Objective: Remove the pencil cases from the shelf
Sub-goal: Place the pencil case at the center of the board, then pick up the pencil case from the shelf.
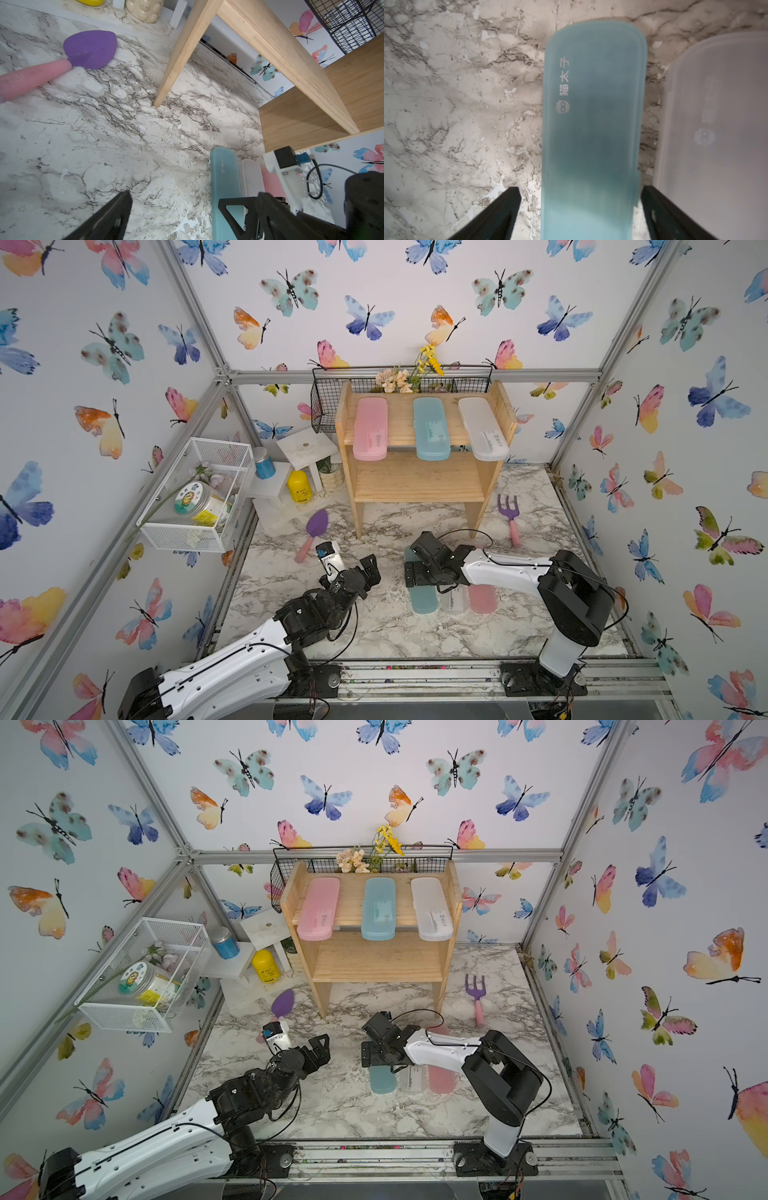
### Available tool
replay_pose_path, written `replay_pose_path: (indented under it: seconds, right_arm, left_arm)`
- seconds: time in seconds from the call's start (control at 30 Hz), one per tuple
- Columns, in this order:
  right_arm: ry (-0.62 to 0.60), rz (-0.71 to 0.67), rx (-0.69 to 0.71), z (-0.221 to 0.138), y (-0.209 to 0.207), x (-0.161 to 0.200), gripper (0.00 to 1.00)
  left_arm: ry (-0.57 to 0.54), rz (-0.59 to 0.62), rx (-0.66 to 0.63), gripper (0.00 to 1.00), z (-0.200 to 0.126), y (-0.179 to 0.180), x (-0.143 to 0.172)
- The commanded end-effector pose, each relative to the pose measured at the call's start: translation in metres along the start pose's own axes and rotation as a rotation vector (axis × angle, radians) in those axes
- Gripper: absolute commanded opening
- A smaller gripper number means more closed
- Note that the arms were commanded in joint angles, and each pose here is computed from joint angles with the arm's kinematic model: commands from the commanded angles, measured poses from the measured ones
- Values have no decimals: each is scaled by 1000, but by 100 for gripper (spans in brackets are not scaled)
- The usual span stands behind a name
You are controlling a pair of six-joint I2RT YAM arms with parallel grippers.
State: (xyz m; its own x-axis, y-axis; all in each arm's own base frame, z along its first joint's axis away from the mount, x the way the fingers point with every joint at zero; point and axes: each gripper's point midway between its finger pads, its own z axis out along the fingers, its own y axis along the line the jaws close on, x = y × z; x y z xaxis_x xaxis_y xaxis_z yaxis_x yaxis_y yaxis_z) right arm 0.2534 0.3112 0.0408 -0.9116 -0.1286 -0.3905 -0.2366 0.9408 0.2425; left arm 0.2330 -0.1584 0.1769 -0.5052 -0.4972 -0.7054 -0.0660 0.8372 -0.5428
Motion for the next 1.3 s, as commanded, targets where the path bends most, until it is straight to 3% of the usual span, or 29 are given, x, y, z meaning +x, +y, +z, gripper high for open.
replay_pose_path:
  seconds: [0.0, 0.17, 0.33, 0.43, 0.53, 0.63, 0.73, 1.0, 1.27]
  right_arm:
    - [-77, -22, -80, -13, 13, -10, 99]
    - [-202, -45, -129, -60, 16, -30, 99]
    - [-409, -53, -60, -112, -20, -43, 99]
    - [-414, -60, 38, -124, -48, -45, 99]
    - [-397, -45, 97, -130, -68, -51, 99]
    - [-412, -15, 87, -139, -79, -62, 99]
    - [-431, -1, 67, -146, -83, -69, 99]
    - [-426, 4, 27, -151, -77, -78, 99]
    - [-476, -15, 41, -183, -77, -89, 99]
  left_arm:
    - [5, 2, 44, 99, -6, -20, -12]
    - [66, 29, 177, 99, -21, -73, -30]
    - [-16, -94, 463, 99, -56, -133, -82]
    - [-56, -219, 642, 99, -79, -153, -125]
    - [-151, -317, 742, 99, -100, -158, -171]
    - [-210, -412, 812, 99, -108, -158, -205]
    - [-199, -459, 895, 99, -112, -174, -226]
    - [-168, -484, 928, 99, -101, -198, -249]
    - [-120, -522, 843, 99, -67, -187, -249]
